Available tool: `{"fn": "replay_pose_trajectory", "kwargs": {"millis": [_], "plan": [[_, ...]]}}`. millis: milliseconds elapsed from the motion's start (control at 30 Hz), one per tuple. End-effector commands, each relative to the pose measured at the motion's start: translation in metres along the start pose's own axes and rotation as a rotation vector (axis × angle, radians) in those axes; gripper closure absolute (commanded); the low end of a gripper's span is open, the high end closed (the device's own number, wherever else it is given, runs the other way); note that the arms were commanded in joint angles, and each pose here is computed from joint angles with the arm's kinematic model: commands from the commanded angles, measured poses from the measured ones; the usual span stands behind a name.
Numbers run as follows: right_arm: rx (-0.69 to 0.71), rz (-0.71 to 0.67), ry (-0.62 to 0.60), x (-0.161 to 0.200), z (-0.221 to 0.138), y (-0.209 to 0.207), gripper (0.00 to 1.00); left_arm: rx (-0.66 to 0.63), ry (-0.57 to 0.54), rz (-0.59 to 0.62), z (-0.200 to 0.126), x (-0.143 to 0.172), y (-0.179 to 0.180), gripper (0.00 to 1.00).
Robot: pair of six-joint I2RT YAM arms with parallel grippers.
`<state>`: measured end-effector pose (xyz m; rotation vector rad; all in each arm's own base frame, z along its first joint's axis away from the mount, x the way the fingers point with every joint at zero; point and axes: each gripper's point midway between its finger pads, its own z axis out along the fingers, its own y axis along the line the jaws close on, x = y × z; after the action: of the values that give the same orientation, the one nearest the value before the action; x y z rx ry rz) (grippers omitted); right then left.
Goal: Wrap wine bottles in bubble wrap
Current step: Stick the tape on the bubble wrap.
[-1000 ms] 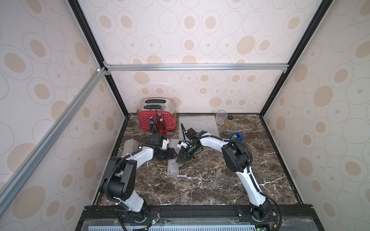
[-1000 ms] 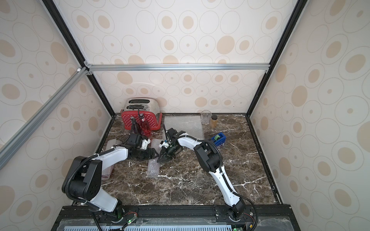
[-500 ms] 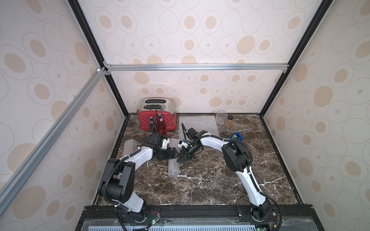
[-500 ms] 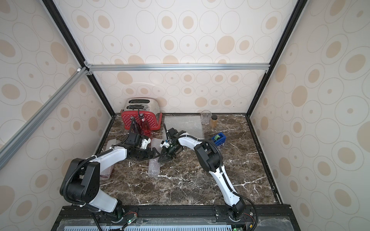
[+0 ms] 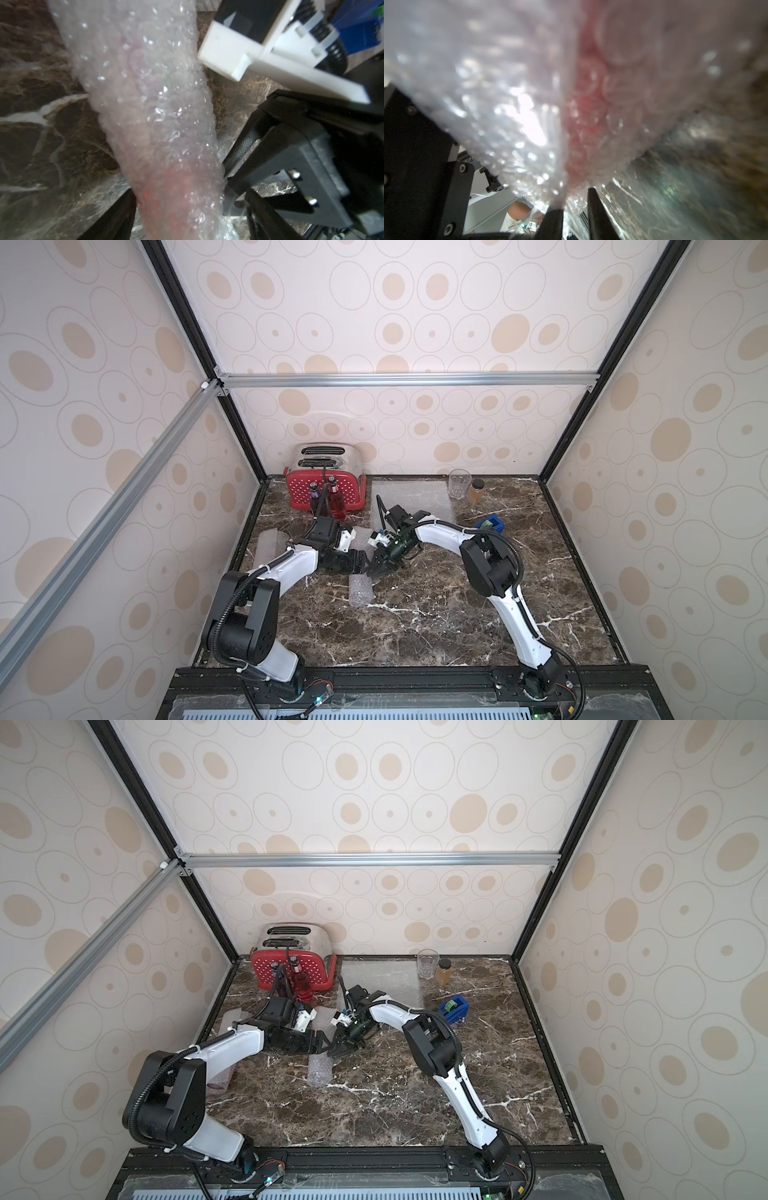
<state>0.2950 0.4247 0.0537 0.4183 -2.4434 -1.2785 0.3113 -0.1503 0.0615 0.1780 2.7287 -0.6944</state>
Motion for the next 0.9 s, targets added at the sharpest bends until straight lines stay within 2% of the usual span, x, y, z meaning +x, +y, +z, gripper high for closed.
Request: {"fn": "replay_pose_trajectory", "kwargs": {"millis": [0, 167, 267, 400, 600, 767, 867], "plan": [[0.034, -0.009, -0.014, -0.009, 0.004, -0.014, 0.77, -0.020, 0.001, 0.028, -0.005, 0.003, 0.000, 0.30], [0.037, -0.018, -0.008, -0.006, 0.002, -0.013, 0.76, -0.038, 0.012, 0.028, 0.000, 0.006, 0.005, 0.35], [0.063, -0.026, -0.018, -0.002, -0.004, -0.015, 0.69, -0.054, 0.017, 0.032, 0.003, 0.008, 0.009, 0.37], [0.096, -0.062, -0.080, -0.001, -0.018, -0.012, 0.59, -0.081, 0.021, 0.039, 0.004, 0.008, 0.015, 0.48], [0.173, -0.092, -0.144, 0.003, -0.034, -0.016, 0.53, -0.094, 0.024, 0.041, 0.006, 0.009, 0.018, 0.49], [0.247, -0.130, -0.241, 0.010, -0.060, -0.017, 0.58, -0.089, 0.025, 0.047, 0.007, 0.009, 0.016, 0.48], [0.300, -0.167, -0.318, 0.014, -0.076, -0.010, 0.74, -0.089, 0.029, 0.050, 0.008, 0.009, 0.015, 0.47]]}}
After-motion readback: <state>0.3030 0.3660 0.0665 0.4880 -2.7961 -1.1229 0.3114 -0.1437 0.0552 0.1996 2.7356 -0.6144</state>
